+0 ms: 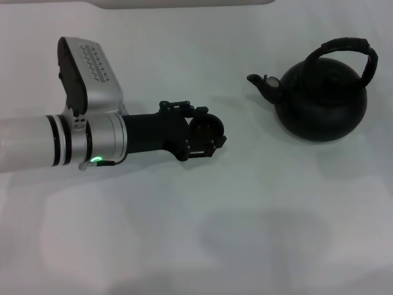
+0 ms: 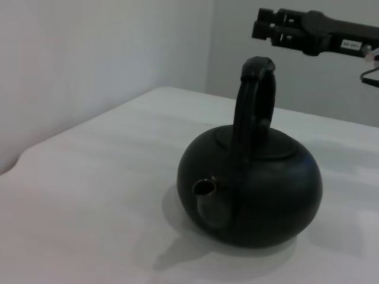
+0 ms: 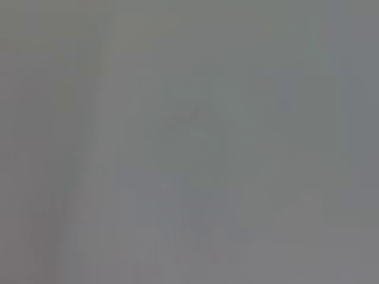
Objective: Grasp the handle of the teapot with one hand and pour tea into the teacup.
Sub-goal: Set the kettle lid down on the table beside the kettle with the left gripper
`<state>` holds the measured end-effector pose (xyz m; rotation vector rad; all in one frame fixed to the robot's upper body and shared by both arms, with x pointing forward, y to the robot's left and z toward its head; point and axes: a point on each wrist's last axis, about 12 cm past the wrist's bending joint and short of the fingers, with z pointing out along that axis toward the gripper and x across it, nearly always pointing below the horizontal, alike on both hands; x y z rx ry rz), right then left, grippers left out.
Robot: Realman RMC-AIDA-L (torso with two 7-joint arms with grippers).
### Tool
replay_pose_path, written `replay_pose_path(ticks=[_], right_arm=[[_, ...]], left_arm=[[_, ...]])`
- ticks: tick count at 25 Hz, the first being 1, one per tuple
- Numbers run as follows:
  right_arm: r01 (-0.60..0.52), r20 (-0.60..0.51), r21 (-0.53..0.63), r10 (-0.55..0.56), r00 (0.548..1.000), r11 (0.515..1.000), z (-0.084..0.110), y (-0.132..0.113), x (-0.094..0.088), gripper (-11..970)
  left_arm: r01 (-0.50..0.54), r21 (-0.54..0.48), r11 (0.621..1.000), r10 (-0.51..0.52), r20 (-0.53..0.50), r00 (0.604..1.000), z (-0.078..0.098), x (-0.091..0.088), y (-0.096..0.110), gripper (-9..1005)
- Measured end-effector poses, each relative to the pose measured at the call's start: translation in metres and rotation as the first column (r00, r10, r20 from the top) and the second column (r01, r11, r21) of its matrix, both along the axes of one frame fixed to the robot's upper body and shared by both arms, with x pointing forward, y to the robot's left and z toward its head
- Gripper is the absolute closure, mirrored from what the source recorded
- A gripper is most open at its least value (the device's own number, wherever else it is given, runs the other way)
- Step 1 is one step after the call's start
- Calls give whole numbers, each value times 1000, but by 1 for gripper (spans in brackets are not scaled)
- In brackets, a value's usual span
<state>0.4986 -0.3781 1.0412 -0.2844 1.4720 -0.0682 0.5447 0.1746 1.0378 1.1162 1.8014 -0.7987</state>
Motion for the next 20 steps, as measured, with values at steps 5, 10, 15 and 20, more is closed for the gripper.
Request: replay_pose_path(ticks=[5,10,15,20], right_arm=[[-19,4,-2,19,1000,1000,0,3,-2,333],[-25,-3,0,25,1000,1000,-2,4,-3,333],[-24,-29,15,25,999,1000,-9,6,-9,333],[-37,-12,41,37,999,999,-13,10,-20,333]], left_arm=[[-10,1,1000,10,-20,1000,-1,1,1,299],[-9,11,1000,10,-37,999,-4,0,1,299],[-17,20,1000,19,-86,996,-7,3,-1,299],[-5,43,999,10,-115,993,-9,7,-5,299]])
